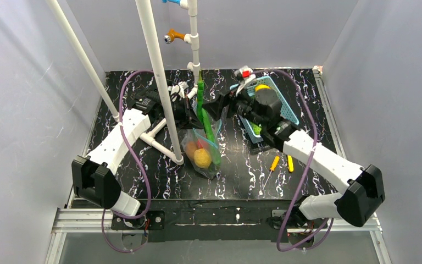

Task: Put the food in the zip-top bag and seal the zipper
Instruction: Place the fake vegetable in the zipper food storage bag.

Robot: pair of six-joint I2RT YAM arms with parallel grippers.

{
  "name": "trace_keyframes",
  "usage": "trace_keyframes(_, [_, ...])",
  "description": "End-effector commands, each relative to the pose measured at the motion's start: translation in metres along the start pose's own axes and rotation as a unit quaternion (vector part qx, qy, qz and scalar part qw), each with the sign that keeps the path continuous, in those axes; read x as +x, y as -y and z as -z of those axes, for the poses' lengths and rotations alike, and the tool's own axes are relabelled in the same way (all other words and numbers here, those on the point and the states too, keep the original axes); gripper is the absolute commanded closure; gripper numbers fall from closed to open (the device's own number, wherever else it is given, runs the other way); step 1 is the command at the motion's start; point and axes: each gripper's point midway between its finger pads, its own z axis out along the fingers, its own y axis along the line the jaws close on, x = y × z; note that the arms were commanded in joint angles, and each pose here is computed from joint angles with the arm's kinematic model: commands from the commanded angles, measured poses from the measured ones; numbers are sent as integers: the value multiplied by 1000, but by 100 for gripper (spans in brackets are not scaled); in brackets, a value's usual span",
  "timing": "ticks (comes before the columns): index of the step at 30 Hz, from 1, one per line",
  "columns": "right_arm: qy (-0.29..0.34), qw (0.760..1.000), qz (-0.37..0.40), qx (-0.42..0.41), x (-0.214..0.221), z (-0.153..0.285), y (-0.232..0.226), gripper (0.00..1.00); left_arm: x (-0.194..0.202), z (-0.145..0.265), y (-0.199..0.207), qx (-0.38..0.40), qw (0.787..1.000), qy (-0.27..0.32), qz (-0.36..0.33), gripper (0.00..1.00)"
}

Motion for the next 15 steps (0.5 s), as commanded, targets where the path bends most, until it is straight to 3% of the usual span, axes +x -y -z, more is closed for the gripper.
trace_keyframes(1, [-90, 994, 55, 35, -18, 10, 10, 5, 10, 12, 11, 19, 1000, 0, -18, 100])
trace_keyframes(6, [-179, 982, 50, 16, -27, -10, 9, 2, 13, 10, 8, 18, 1000, -4, -14, 100])
trace_keyframes(15, [-151, 987, 55, 1, -60, -68, 16, 2, 15, 9, 6, 20, 1000, -9, -12, 100])
